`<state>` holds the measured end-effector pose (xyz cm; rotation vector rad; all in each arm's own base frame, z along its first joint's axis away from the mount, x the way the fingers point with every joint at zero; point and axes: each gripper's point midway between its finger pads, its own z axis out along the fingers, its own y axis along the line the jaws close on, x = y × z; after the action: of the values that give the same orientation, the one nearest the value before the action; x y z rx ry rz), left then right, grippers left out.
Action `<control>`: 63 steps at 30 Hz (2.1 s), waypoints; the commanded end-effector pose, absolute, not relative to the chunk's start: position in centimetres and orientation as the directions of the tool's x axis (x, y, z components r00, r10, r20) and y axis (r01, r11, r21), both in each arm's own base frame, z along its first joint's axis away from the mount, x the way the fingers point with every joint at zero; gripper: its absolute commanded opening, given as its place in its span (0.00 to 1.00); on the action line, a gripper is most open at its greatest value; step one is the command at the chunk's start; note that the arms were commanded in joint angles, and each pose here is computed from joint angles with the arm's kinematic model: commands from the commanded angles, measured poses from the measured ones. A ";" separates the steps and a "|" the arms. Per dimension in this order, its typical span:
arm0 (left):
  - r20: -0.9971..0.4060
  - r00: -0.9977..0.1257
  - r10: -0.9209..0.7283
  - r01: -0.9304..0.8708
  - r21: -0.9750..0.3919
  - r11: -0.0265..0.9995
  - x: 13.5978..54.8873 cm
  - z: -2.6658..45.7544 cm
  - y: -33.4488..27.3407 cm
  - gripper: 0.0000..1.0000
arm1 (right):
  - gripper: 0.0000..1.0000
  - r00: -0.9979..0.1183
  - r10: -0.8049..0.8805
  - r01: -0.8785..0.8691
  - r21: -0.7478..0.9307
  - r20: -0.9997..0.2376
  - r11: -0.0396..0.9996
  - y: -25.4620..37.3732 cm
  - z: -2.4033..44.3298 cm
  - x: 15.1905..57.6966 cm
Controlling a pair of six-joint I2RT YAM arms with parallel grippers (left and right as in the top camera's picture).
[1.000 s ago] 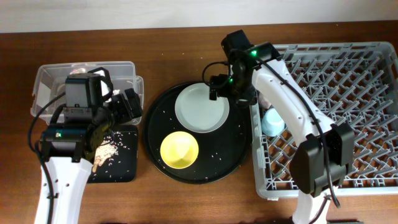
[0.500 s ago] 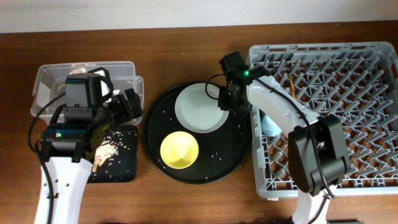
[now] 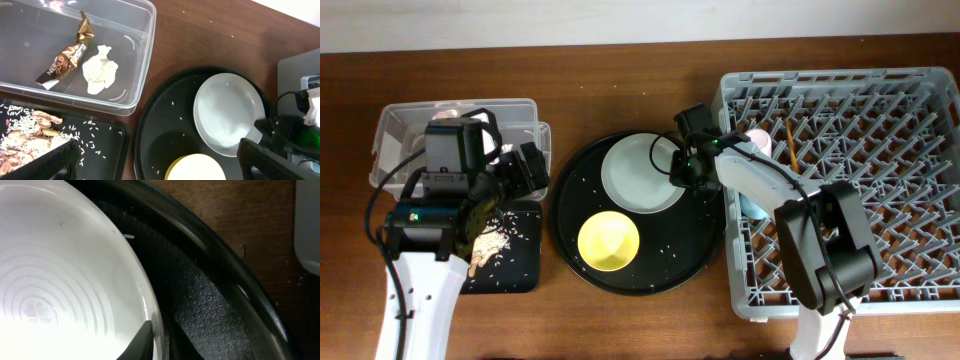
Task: Sort waste into correct bins and load items into the dishwasher rack
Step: 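Lift the white plate and stand it upright in the rack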
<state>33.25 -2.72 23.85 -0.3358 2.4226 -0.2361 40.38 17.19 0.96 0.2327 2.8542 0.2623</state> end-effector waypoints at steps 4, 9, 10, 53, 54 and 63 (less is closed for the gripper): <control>-0.615 -0.732 -0.292 -0.178 -0.241 0.954 33.2 24.3 -2.4 1.00 | 0.04 -0.951 0.182 0.138 0.184 -0.248 0.973 17.1 0.6 40.2; -0.616 -0.732 -0.292 -0.178 -0.241 0.954 33.2 24.3 -2.4 1.00 | 0.04 -0.937 0.178 0.118 0.207 -0.301 0.971 17.6 2.6 41.5; -0.616 -0.732 -0.292 -0.178 -0.241 0.954 33.2 24.3 -2.4 1.00 | 0.04 -0.932 0.172 0.105 0.214 -0.319 0.971 17.7 3.6 41.9; -0.616 -0.732 -0.292 -0.179 -0.240 0.954 33.2 24.3 -2.4 1.00 | 0.04 -0.903 -0.270 0.084 -0.755 -0.333 0.650 -11.2 23.3 40.7; -0.616 -0.732 -0.292 -0.178 -0.240 0.954 33.2 24.3 -2.4 1.00 | 0.04 -0.902 -0.281 0.062 -0.743 -0.327 0.666 -10.7 22.5 41.1; -0.616 -0.732 -0.292 -0.179 -0.240 0.954 33.2 24.3 -2.4 1.00 | 0.04 -0.851 -0.340 0.052 -0.708 -0.401 0.704 -7.5 22.2 43.7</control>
<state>33.25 -2.73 23.85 -0.3356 2.4231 -0.2365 42.45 -8.99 21.54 -0.2185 2.4434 -1.0741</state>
